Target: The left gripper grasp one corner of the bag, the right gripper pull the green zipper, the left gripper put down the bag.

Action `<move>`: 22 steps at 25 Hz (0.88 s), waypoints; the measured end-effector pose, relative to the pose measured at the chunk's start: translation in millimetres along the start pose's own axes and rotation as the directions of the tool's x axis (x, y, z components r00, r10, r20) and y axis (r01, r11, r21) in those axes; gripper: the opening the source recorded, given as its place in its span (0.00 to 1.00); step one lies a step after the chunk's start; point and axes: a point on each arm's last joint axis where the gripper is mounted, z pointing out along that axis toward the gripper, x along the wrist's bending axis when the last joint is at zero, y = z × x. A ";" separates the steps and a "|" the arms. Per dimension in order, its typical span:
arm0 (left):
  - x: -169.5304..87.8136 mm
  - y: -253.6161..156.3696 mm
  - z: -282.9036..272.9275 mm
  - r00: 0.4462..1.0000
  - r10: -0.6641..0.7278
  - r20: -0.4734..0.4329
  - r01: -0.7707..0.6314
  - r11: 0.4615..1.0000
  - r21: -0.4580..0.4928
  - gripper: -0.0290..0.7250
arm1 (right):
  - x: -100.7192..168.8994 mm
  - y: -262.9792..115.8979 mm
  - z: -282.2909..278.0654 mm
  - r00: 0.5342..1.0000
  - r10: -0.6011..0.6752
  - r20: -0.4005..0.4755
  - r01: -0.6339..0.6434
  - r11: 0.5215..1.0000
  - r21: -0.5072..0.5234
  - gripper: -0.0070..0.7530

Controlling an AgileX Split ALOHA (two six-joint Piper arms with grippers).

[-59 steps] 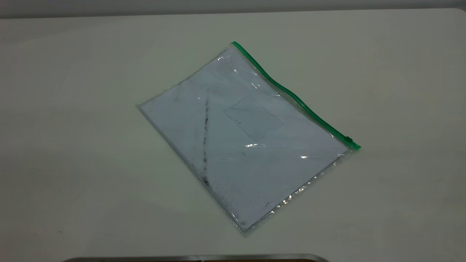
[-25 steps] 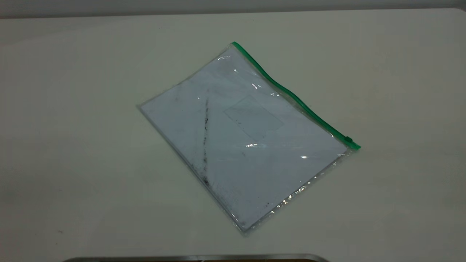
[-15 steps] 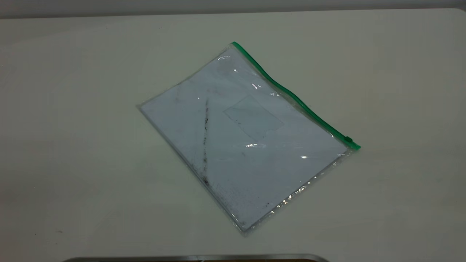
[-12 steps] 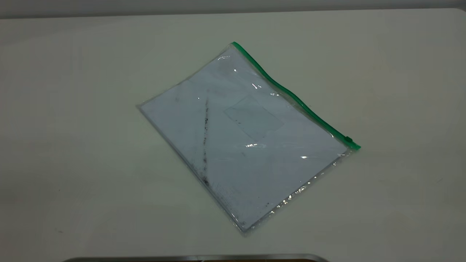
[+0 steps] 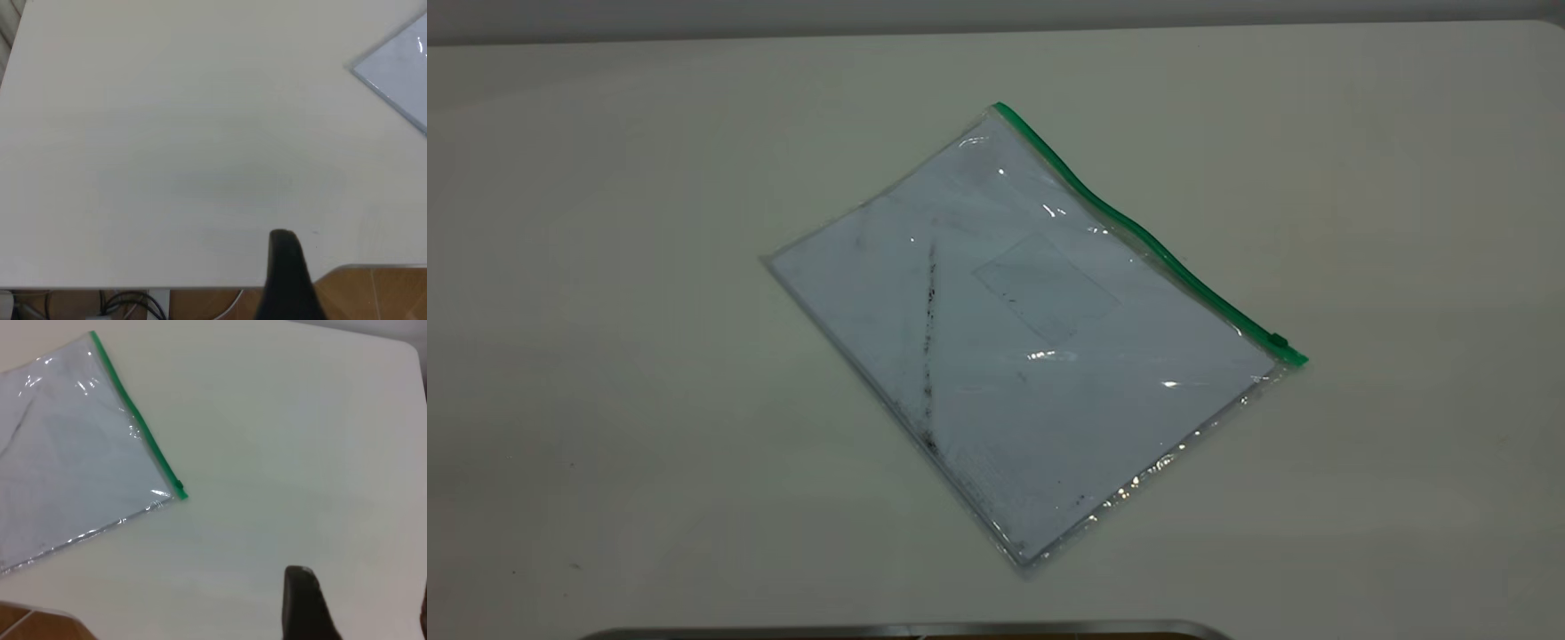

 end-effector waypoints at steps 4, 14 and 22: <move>0.0 0.0 0.0 1.000 0.000 0.000 0.000 1.000 0.000 0.82 | -5.9 -1.0 -0.1 0.997 0.044 0.065 -0.045 0.999 0.008 0.60; 0.0 -0.1 0.0 1.000 0.000 0.000 0.000 1.000 0.001 0.82 | -9.9 -1.6 -0.4 0.991 0.081 0.109 -0.082 0.997 0.008 0.60; 0.0 -0.1 0.0 1.000 -0.001 0.000 0.001 1.000 0.001 0.82 | -9.9 -1.7 -0.2 0.991 0.081 0.109 -0.082 0.997 0.008 0.60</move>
